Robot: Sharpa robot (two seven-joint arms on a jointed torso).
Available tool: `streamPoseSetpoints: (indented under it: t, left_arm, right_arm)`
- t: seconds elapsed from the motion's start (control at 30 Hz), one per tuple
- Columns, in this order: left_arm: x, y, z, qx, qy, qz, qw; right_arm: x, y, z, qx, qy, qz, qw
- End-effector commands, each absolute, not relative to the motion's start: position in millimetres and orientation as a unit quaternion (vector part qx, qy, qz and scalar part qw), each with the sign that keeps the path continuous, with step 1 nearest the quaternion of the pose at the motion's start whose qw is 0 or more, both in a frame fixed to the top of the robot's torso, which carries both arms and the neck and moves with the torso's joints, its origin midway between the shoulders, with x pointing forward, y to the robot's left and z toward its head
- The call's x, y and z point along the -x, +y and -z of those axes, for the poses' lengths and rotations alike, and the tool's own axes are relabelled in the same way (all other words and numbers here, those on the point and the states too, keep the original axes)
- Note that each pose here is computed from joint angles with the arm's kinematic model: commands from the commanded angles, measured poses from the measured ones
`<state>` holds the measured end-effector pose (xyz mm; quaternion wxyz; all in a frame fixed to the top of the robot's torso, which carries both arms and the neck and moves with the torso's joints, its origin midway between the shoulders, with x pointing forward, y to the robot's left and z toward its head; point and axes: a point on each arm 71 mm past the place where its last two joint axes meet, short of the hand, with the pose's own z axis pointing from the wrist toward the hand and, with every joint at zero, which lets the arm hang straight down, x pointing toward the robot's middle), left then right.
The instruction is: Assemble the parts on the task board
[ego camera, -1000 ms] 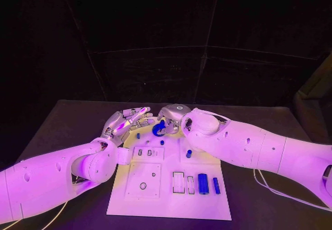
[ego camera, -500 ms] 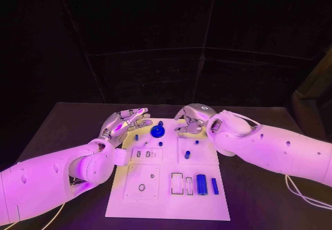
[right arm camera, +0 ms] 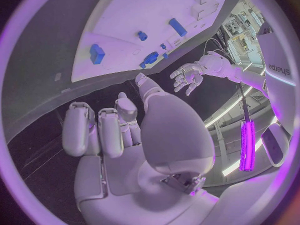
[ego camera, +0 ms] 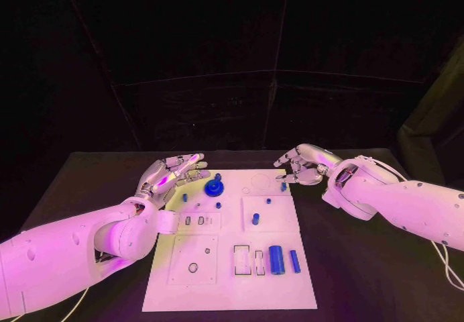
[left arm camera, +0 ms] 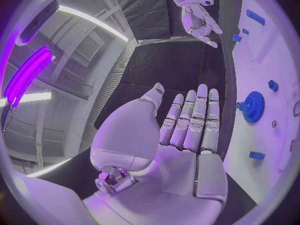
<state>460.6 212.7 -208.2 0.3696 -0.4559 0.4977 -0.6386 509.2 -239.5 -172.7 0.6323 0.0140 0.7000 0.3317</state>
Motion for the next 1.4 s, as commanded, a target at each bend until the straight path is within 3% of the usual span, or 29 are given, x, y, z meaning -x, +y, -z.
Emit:
streamPoseSetpoints:
  t: [0.03,0.63,1.4]
  left_arm:
    - [-461.1,212.1,207.4,0.451,0.495,0.646,0.367]
    - [-461.8,212.0,211.7,0.453,0.497,0.643,0.365]
    - [-463.0,213.7,214.0,0.455,0.499,0.641,0.366]
  right_arm:
    - [-510.1,-243.0,175.2,-0.025,0.701,-0.360,0.615]
    - [-517.2,-252.3,208.5,-0.034,0.729,-0.322,0.603]
    - [-519.6,-260.3,225.2,-0.026,0.745,-0.300,0.595]
